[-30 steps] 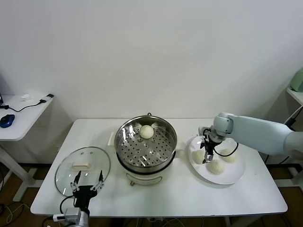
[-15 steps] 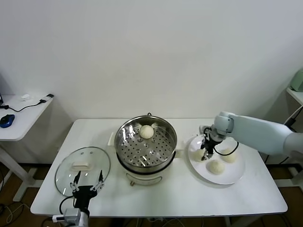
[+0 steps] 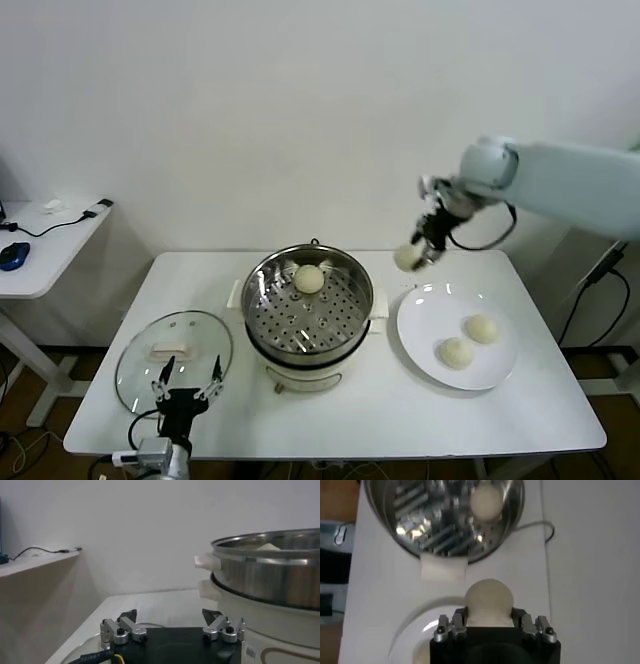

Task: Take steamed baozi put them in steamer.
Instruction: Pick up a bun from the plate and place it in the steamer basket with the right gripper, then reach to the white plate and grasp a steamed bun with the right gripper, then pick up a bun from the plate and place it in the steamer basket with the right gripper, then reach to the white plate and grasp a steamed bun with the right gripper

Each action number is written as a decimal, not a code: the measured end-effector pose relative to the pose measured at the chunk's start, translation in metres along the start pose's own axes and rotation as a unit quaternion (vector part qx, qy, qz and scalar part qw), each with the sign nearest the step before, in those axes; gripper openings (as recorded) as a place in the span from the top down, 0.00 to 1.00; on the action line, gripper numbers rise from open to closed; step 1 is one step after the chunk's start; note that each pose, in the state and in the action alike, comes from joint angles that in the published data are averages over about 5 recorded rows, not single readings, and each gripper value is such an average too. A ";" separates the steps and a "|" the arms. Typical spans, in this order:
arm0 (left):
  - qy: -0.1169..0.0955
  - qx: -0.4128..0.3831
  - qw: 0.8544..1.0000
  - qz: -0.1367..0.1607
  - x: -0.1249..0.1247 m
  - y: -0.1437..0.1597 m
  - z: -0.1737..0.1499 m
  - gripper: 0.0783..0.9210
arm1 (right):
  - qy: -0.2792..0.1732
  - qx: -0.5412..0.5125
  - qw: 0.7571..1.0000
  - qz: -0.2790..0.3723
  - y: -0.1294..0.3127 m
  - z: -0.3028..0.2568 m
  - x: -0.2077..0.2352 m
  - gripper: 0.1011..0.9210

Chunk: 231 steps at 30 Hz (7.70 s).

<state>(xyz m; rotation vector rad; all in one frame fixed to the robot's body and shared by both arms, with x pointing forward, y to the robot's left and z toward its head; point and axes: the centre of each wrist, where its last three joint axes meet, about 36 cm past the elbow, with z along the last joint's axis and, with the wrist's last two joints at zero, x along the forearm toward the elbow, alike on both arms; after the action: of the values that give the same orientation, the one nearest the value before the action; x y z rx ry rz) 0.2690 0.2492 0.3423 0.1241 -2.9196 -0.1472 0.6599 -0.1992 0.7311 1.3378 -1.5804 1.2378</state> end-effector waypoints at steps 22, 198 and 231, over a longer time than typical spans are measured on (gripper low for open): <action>-0.006 0.004 1.000 -0.001 -0.003 0.001 -0.003 0.12 | 0.023 0.035 0.999 -0.019 0.047 -0.159 -0.128 0.40; -0.018 0.003 1.000 -0.015 0.013 -0.008 -0.011 0.12 | 0.066 0.311 0.946 -0.059 -0.020 0.049 0.006 0.12; 0.000 0.000 1.000 -0.024 0.016 -0.007 -0.001 0.12 | 0.136 -0.042 0.988 -0.051 0.059 0.312 -0.152 0.12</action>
<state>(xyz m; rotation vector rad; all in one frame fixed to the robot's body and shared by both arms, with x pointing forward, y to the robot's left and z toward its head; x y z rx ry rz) 0.2539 0.2402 0.3463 0.1957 -2.9172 -0.1553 0.6532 -0.4528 0.4870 1.1282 -1.3413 1.2205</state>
